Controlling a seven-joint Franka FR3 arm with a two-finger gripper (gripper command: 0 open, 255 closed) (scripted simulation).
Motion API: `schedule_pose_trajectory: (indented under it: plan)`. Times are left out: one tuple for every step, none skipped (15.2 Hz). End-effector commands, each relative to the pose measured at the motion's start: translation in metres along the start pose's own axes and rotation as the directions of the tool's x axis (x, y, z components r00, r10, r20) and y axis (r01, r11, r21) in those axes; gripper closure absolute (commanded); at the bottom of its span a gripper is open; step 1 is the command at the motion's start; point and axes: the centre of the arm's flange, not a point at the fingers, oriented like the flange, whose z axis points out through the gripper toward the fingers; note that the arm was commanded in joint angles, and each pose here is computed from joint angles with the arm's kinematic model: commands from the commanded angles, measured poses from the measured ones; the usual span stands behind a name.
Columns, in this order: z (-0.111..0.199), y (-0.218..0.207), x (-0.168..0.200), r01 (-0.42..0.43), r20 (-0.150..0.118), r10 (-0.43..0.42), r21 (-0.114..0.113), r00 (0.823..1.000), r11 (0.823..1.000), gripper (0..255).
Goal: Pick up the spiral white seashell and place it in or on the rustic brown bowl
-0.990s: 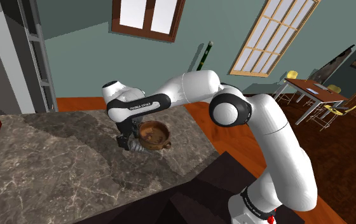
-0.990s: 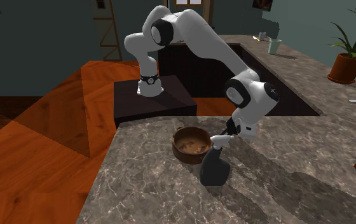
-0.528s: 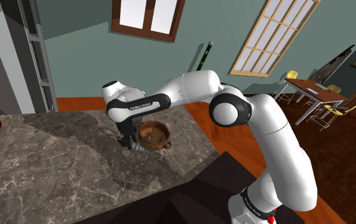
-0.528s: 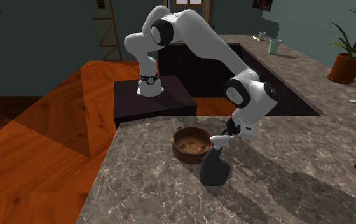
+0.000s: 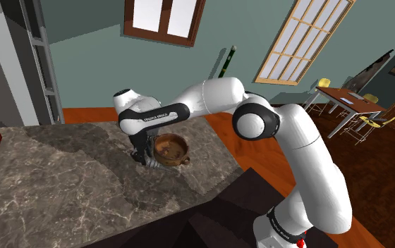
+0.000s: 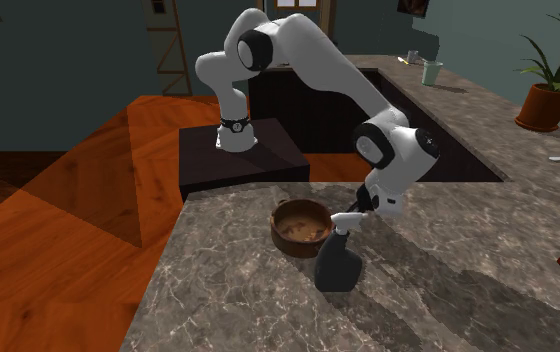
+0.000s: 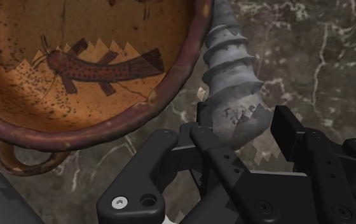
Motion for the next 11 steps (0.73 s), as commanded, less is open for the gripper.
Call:
schedule_pose_trajectory:
  plan:
    - [-0.007, 0.000, -0.004, 0.000, 0.001, 0.000, 0.000, 1.000, 1.000, 255]
    - [-0.012, 0.001, -0.006, 0.000, 0.001, 0.000, 0.000, 1.000, 1.000, 255]
    - [-0.016, 0.001, -0.008, 0.000, 0.001, 0.000, 0.000, 1.000, 1.000, 255]
    - [-0.021, 0.001, -0.010, 0.000, 0.001, 0.000, 0.000, 1.000, 1.000, 255]
    - [-0.026, 0.001, -0.012, 0.000, 0.001, 0.000, 0.000, 1.000, 1.000, 255]
    - [-0.031, 0.001, -0.015, 0.000, 0.001, 0.000, 0.000, 1.000, 1.000, 255]
    - [-0.036, 0.001, -0.017, 0.000, 0.001, 0.000, 0.000, 1.000, 1.000, 255]
    - [-0.040, 0.001, -0.019, 0.000, 0.001, 0.000, 0.000, 1.000, 1.000, 255]
    - [-0.045, 0.001, -0.021, 0.000, 0.001, 0.000, 0.000, 1.000, 1.000, 255]
    - [-0.050, 0.001, -0.024, 0.000, 0.001, 0.000, 0.000, 1.000, 1.000, 255]
    - [-0.055, 0.002, -0.026, 0.000, 0.001, 0.000, 0.000, 1.000, 1.000, 255]
